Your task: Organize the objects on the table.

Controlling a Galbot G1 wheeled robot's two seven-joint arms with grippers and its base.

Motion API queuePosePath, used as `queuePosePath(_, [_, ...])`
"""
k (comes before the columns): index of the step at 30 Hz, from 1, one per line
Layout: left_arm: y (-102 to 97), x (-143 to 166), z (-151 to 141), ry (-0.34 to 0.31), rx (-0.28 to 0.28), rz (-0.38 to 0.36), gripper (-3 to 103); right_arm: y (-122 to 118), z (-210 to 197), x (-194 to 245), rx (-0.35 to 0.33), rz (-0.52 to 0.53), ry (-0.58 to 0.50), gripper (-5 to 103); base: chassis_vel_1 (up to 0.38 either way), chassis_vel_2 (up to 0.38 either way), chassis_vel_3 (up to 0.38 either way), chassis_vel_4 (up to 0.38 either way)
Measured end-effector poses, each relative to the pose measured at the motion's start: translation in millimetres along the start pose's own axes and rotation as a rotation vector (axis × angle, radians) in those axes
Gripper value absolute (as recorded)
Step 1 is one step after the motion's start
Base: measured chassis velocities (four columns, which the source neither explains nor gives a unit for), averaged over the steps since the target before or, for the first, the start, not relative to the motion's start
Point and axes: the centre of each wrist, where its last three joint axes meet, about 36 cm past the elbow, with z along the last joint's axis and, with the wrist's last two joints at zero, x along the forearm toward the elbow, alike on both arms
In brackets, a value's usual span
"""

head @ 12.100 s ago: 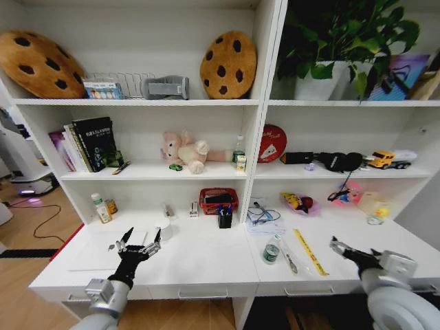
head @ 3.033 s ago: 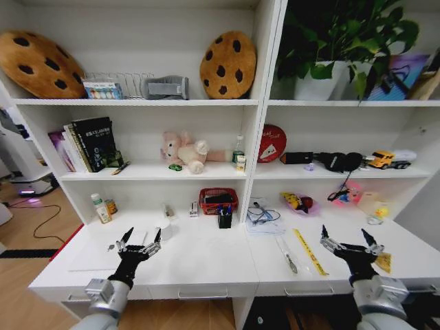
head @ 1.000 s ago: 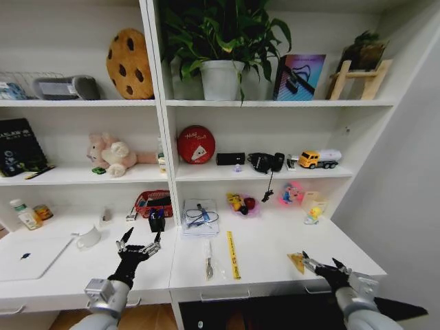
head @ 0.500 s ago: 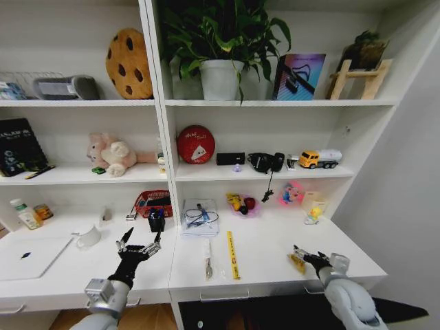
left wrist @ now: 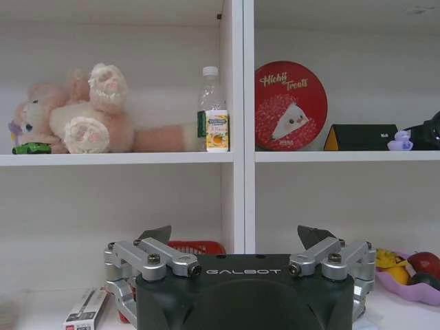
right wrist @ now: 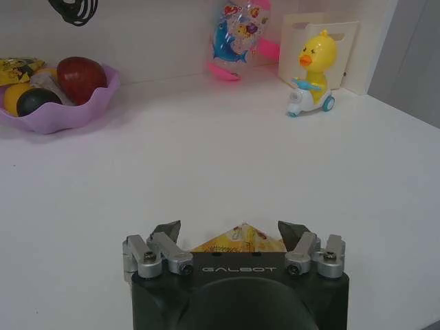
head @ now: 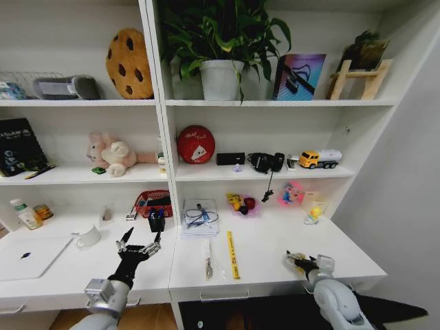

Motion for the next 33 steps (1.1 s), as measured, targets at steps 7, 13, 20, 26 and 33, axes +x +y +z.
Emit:
queuePosePath(7, [0.0,0,0,0.0,0.0,0.0,100,6,3,-5,-0.002,-0.013,0.009,65,0.0,0.0,0.0,0.0])
queuePosePath(13, [0.0,0,0,0.0,0.0,0.0,100,9,4,-8,0.002,-0.022,-0.001,37,0.0,0.0,0.0,0.0])
queuePosePath(20, [0.0,0,0,0.0,0.0,0.0,100,-5,-10,-9,0.116,-0.078,-0.172,11,0.0,0.0,0.0,0.0])
queuePosePath(26, [0.0,0,0,0.0,0.0,0.0,100,-6,-20,0,0.137,-0.063,-0.192,1,0.0,0.0,0.0,0.0])
queuePosePath(33, [0.0,0,0,0.0,0.0,0.0,100,7,-4,39,0.086,-0.043,-0.148,16,0.0,0.0,0.0,0.0])
